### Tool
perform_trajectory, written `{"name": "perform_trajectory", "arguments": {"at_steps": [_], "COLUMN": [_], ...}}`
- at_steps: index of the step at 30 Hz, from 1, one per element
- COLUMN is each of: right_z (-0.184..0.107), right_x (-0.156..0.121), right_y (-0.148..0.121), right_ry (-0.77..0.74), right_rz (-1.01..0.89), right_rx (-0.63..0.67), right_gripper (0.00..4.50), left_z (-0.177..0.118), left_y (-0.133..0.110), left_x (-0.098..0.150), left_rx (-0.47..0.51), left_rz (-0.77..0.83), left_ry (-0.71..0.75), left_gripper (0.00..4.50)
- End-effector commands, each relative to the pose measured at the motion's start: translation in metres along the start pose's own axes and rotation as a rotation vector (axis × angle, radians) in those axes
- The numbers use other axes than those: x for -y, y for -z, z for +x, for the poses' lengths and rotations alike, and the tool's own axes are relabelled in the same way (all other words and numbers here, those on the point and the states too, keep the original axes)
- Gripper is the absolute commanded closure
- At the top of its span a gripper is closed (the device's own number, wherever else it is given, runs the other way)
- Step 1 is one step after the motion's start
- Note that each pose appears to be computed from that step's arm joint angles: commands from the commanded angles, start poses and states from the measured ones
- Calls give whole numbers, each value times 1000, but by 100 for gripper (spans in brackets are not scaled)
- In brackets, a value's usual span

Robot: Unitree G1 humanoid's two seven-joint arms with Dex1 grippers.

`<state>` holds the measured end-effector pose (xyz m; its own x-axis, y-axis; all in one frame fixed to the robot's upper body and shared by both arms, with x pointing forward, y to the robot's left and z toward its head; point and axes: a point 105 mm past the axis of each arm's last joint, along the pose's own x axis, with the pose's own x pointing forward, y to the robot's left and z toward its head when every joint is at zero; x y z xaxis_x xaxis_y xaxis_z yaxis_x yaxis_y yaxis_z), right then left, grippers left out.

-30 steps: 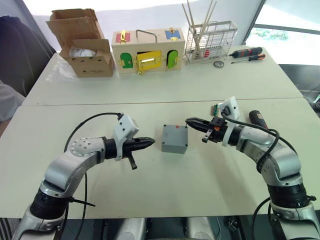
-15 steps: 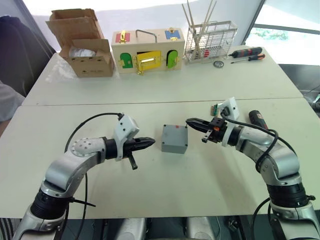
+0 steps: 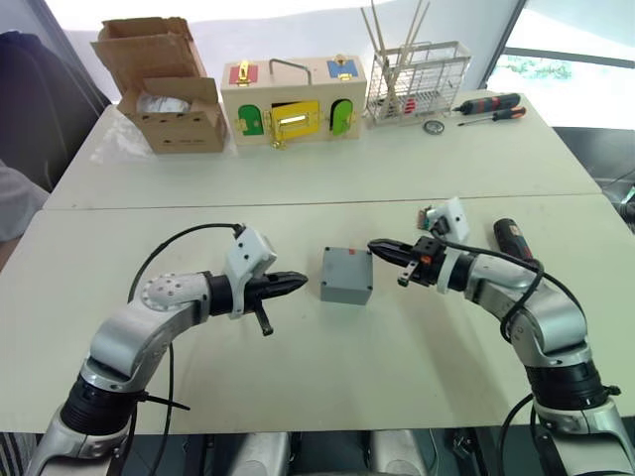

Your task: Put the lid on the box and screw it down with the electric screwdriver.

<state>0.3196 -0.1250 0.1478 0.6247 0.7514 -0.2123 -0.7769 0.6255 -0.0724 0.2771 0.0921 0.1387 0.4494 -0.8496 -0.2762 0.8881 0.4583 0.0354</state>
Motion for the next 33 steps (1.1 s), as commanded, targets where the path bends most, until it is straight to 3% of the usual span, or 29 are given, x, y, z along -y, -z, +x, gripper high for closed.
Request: {"name": "perform_trajectory", "arguments": {"at_steps": [1,7,8,10,16,18,21,23,25,29,33], "right_z": [1,0,-1,-2,-14,-23,-55,-83,-114,-161,-200], "right_x": [-4,-3,-3,-3,1,9,30,53,76,97,102], "right_y": [-12,-8,-7,-7,-12,-22,-46,-53,-51,-46,-24], "right_ry": [-14,-16,-17,-19,-7,33,115,216,315,389,458], "right_rz": [-32,-48,-51,-52,-79,-91,-49,-55,-59,20,248], "right_rx": [41,17,13,9,-8,8,31,-41,-169,-384,-654], "right_gripper": [445,445,420,363,65,2,2,2,2,2,2], "left_z": [1,1,1,2,4,6,11,16,21,32,45], "left_y": [-10,-10,-10,-10,-16,-23,-38,-45,-50,-58,-57], "left_x": [3,3,3,3,5,6,17,30,45,68,80], "left_rx": [29,31,32,33,65,100,140,151,165,190,195], "left_rz": [37,39,40,41,31,21,31,55,78,129,174], "left_ry": [11,10,10,11,25,39,118,193,267,375,415], "left_gripper": [450,450,450,450,450,450,450,450,450,450,450]}}
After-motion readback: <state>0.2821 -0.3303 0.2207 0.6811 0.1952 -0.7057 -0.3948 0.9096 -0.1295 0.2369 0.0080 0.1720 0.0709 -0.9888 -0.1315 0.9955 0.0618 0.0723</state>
